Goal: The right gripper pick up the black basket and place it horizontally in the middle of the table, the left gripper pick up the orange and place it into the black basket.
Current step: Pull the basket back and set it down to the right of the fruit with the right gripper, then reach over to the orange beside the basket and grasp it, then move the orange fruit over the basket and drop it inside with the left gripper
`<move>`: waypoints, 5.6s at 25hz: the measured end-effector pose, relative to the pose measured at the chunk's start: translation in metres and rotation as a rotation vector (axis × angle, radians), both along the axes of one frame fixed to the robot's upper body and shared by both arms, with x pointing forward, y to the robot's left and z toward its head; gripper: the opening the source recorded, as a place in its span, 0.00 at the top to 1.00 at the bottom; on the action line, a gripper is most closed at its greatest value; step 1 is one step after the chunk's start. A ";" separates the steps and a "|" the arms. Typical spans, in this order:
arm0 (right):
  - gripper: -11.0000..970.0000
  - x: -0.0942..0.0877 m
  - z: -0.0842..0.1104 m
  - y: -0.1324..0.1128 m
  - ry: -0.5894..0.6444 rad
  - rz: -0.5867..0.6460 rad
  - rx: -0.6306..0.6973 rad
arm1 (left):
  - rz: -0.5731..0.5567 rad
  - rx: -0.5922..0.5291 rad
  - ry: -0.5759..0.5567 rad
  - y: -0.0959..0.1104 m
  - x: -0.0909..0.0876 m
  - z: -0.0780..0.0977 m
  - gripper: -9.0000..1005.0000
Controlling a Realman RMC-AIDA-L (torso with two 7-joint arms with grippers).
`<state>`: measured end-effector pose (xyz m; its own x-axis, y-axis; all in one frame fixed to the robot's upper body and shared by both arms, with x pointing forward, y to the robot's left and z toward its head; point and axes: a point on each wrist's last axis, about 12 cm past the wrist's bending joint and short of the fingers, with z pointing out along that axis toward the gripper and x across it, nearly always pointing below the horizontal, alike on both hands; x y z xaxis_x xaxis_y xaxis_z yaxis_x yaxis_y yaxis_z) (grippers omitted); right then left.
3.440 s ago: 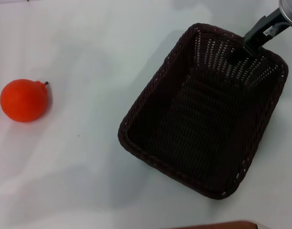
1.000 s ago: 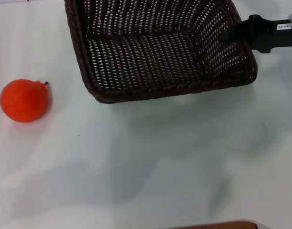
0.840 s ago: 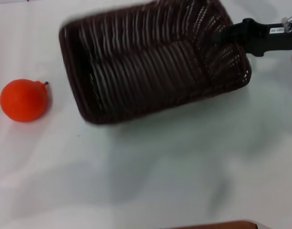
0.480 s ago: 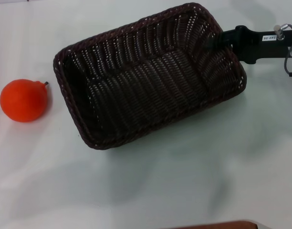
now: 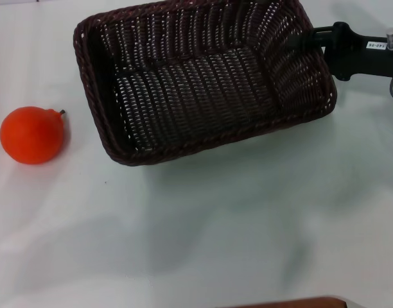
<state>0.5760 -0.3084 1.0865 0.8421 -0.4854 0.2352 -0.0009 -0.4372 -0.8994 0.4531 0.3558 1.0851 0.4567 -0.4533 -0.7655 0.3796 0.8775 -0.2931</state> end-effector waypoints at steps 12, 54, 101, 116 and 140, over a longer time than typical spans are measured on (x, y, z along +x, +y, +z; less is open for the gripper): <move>0.63 -0.001 -0.007 0.000 0.005 -0.064 0.038 | 0.004 0.004 -0.003 0.002 -0.001 0.001 0.28; 0.10 -0.013 0.000 -0.025 -0.208 -0.142 0.054 | -0.099 -0.032 0.099 0.013 0.015 0.003 0.28; 0.11 -0.017 0.006 -0.005 -0.953 -0.454 -0.095 | -0.403 0.641 0.872 0.002 0.040 -0.050 0.32; 0.11 -0.017 0.006 -0.005 -0.949 -0.458 -0.096 | -0.415 0.641 0.857 -0.001 0.039 -0.049 0.72; 0.11 -0.016 0.000 0.002 -0.912 -0.459 -0.080 | -0.621 0.158 0.381 -0.065 0.072 0.004 0.88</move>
